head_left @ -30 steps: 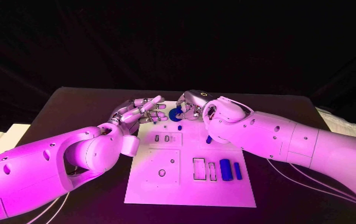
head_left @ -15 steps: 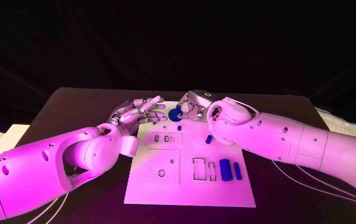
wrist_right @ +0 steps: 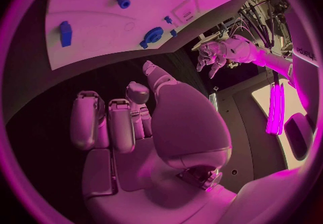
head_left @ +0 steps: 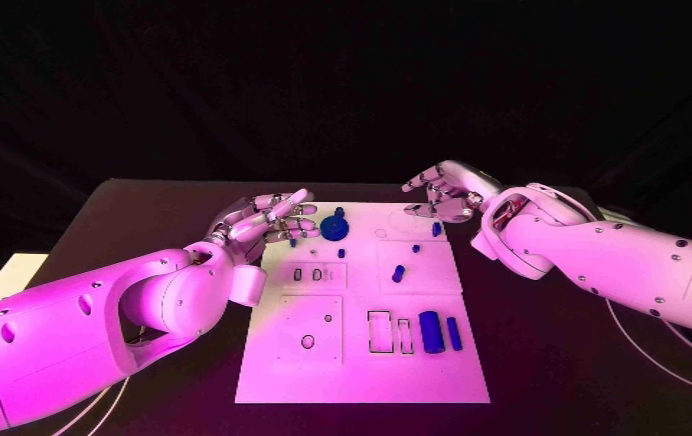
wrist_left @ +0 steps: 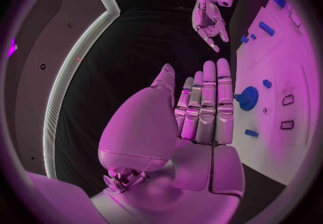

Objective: Assemble the parts on the task board

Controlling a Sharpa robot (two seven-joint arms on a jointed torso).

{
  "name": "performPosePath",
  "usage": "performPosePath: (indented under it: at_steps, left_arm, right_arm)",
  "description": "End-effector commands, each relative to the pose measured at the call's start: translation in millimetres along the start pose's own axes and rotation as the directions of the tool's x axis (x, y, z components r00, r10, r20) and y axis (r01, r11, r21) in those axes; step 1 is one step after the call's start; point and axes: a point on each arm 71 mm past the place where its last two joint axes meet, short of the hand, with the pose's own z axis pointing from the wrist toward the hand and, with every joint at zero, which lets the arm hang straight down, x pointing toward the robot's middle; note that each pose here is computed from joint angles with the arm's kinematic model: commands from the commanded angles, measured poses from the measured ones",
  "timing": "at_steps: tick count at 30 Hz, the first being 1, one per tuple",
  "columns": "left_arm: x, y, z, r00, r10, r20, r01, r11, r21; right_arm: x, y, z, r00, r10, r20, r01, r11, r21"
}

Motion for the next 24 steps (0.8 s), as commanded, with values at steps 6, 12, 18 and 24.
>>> performPosePath:
  at_steps: [6, 12, 18, 24]
  left_arm:
    - [2.6, 2.1, 1.8, 0.999, -0.015, -0.031, 0.015, 1.0, 0.001]
    - [2.4, 3.4, 1.8, 0.999, -0.016, -0.03, 0.016, 1.0, -0.001]
    - [2.4, 4.4, 2.0, 0.999, -0.017, -0.03, 0.016, 1.0, -0.003]
    - [2.2, 5.2, 2.2, 0.999, -0.017, -0.029, 0.017, 1.0, -0.005]
  right_arm:
    - [-12.7, -40, -15.7, 0.996, 0.088, -0.026, -0.088, 0.996, 0.018]
    - [-8.5, -60, -20.9, 0.996, 0.078, -0.036, -0.076, 0.995, 0.062]
    - [3.7, -73, -21.8, 0.995, 0.073, -0.06, -0.067, 0.993, 0.096]
    - [14.4, -76, -19.8, 0.994, 0.073, -0.081, -0.064, 0.992, 0.106]
